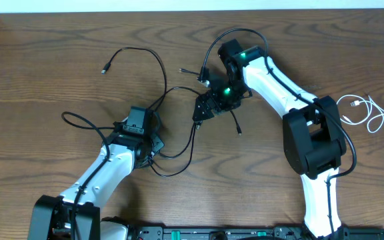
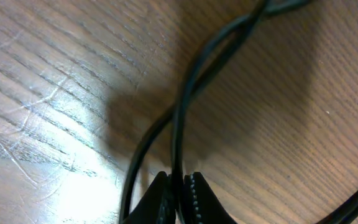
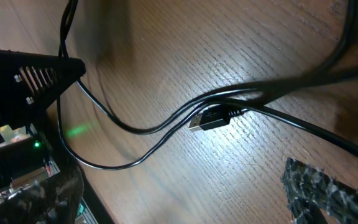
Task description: Untangle cables
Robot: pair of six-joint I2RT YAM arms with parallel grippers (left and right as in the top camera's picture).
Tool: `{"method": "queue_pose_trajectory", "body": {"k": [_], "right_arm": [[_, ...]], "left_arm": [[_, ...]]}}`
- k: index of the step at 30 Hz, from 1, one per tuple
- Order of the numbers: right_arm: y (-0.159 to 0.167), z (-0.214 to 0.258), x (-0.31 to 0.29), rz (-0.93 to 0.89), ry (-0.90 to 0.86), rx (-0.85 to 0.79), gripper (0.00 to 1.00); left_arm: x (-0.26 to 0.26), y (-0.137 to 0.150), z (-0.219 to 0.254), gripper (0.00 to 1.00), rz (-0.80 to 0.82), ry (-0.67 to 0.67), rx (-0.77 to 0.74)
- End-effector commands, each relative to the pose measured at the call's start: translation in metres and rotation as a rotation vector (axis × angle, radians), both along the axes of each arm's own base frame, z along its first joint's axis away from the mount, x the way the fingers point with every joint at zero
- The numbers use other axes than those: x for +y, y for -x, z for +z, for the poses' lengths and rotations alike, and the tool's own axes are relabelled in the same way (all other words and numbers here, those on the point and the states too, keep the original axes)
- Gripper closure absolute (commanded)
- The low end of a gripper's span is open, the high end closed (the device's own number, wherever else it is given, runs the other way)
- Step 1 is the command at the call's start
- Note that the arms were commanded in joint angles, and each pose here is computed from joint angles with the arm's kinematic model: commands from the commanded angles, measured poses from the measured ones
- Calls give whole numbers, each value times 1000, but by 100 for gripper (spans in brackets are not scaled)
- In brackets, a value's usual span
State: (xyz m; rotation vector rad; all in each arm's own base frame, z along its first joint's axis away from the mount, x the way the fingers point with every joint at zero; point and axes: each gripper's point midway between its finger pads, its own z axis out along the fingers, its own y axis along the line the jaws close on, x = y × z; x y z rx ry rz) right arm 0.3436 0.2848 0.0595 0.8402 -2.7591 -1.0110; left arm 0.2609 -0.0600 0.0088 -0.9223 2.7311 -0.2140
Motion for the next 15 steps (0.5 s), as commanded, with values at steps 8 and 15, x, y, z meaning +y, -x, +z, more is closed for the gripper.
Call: {"method": "queue_pose_trajectory", "body": {"k": [8, 15], "right_arm": [[1, -2, 3, 17, -7, -6, 1], [1, -2, 3, 17, -7, -6, 1]], "left_arm": [[-3, -10, 34, 92, 2, 30, -128], [-15, -16, 98, 92, -27, 141, -351]]}}
